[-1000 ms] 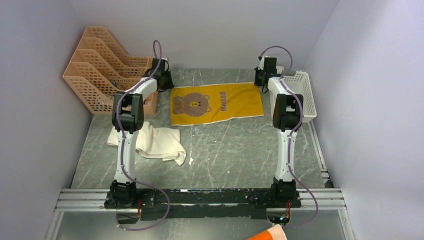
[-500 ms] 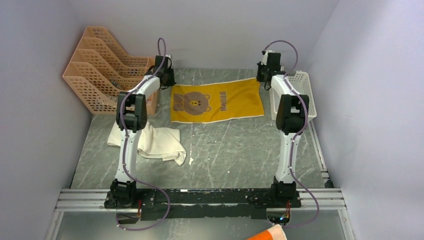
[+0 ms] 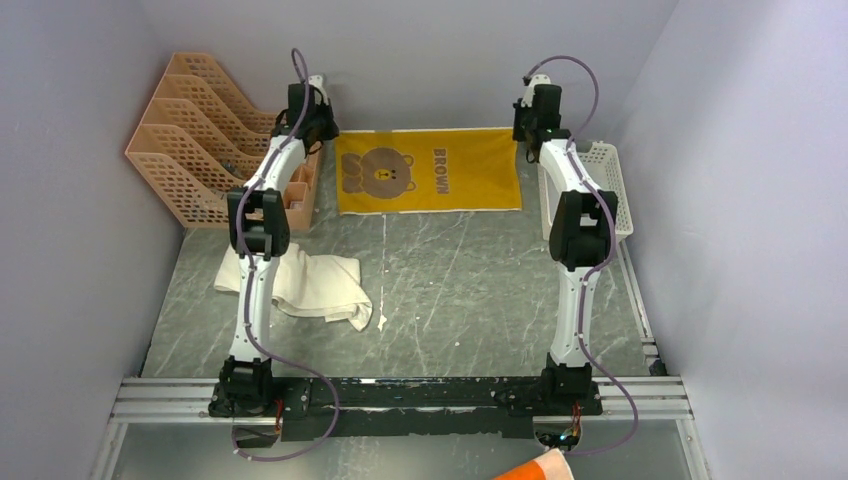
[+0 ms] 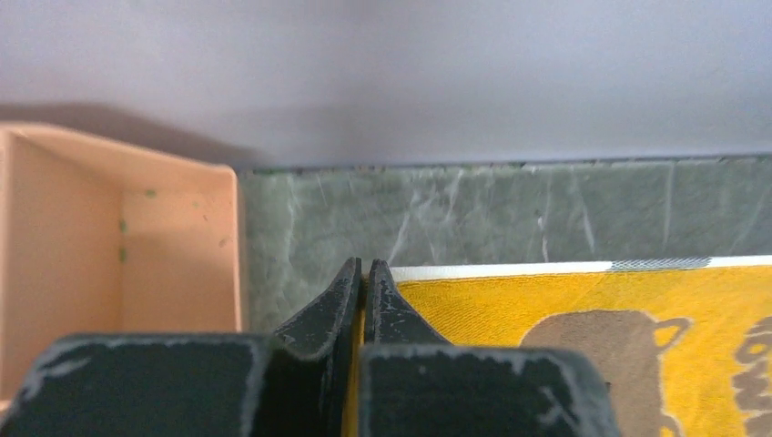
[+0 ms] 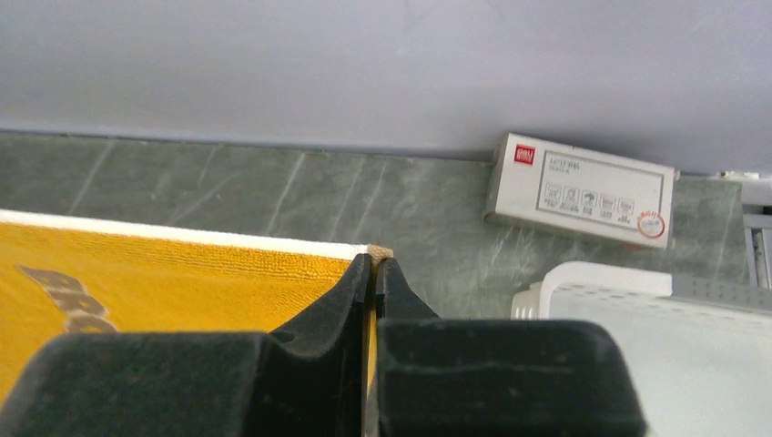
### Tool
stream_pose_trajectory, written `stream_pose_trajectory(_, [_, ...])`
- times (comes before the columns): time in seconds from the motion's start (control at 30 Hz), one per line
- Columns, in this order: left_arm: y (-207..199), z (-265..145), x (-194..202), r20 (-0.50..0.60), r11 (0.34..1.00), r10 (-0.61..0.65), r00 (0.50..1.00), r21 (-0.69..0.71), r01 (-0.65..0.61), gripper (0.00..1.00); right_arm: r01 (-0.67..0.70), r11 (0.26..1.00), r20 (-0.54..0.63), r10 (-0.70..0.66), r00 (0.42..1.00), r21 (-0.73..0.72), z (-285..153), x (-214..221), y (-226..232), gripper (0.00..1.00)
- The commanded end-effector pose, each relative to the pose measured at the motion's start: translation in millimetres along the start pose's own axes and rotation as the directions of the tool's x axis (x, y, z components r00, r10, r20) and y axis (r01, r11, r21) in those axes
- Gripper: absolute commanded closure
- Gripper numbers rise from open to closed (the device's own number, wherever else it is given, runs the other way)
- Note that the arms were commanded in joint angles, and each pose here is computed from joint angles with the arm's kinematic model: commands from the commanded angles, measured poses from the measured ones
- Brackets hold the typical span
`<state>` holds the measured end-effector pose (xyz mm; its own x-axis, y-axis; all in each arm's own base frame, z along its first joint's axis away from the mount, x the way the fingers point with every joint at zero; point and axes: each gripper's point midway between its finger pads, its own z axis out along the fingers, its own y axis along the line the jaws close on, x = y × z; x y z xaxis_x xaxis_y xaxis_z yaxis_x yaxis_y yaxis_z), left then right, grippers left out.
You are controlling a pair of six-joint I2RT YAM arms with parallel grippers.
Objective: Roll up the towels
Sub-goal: Fold the towel at the center of the board.
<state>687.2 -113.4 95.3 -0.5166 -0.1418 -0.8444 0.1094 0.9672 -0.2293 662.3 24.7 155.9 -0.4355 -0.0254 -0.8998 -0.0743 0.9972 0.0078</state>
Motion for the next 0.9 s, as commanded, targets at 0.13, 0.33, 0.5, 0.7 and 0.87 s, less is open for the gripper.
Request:
stream_pose_trajectory(0.13, [10.9,-20.2,-68.8,0.18,0.996,0.062,0.982,0.056,-0.073,0.93,0.084,0.988,-0.004,-0.085,0.996,0.126,-7.0,10.7,-26.1,1.0])
stream_pose_trajectory(0.33, [-8.7,-39.9,-44.7,0.155,0.985,0.137,0.978,0.088,-0.152,0.93,0.094,0.991,-0.078,-0.086,0.993,0.093,-13.9,50.2,-18.7,1.0])
stream_pose_trajectory(0.5, [-1.2,-55.2,-1.0,0.078,0.99,0.128,0.989,0.056,-0.133,0.93,0.114,0.989,0.003,-0.115,0.993,0.095,-43.0,46.7,-13.3,1.0])
stream_pose_trajectory(0.7, [3.6,-77.0,16.7,0.063,0.993,0.113,0.992,0.032,-0.115,0.93,0.261,0.954,0.014,-0.266,0.964,0.147,-51.1,37.0,-14.7,1.0])
stream_pose_trajectory(0.87, [0.4,-78.8,-2.0,0.084,0.991,0.124,0.989,0.033,-0.127,0.93,0.358,0.912,0.025,-0.37,0.929,0.198,-40.9,13.5,-13.5,1.0])
